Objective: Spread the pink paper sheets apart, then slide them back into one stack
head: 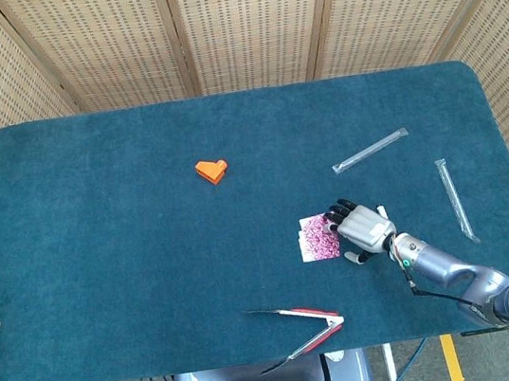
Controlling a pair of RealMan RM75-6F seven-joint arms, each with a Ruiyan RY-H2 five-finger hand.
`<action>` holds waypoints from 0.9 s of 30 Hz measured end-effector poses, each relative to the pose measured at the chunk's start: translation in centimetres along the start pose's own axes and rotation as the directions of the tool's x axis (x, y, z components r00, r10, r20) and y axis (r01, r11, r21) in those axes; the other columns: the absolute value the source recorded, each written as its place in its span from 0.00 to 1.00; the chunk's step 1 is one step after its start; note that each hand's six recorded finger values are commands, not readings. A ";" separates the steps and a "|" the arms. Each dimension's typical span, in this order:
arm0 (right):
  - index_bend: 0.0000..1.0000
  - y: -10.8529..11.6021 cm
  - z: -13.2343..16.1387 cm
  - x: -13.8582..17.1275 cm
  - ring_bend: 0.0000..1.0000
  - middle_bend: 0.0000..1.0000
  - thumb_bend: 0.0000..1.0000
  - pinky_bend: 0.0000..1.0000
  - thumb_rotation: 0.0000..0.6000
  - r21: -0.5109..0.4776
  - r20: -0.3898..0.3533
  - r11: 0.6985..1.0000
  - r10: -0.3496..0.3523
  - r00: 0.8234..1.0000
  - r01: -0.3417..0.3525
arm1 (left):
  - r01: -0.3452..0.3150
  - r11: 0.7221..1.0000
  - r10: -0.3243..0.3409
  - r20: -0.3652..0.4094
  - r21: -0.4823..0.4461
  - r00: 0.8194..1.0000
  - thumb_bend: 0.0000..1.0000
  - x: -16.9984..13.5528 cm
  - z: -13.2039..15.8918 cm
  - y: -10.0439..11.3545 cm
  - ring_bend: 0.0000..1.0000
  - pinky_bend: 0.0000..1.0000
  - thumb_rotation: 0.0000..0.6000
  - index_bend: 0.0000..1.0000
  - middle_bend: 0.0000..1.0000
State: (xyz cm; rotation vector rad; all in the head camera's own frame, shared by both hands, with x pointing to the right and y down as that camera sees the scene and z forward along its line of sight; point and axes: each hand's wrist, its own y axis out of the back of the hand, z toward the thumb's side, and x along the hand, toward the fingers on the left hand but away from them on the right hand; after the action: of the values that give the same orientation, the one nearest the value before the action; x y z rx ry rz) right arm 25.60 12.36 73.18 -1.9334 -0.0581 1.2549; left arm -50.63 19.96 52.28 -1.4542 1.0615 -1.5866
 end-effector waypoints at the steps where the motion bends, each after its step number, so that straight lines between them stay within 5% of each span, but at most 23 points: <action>1: 0.18 0.1 -0.2 -0.1 0.00 0.10 0.47 0.00 1.00 0.003 0.003 1.000 0.001 1.000 -0.001 | 0.000 1.000 0.000 -0.001 0.000 1.000 0.04 0.0 0.0 0.0 0.00 0.00 1.00 0.12 0.00; 27: 0.18 -0.1 0.7 0.4 0.00 0.10 0.47 0.00 1.00 0.002 -0.010 1.000 0.001 1.000 -0.001 | 0.003 1.000 -0.003 -0.002 0.000 1.000 0.04 -0.3 -0.1 -0.1 0.00 0.00 1.00 0.11 0.00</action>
State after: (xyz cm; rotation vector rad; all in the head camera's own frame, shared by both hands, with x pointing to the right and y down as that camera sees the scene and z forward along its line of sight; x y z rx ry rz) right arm 25.28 13.00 72.80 -1.9381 -0.0502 1.2454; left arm -50.68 20.25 52.29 -1.4554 1.0611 -1.5910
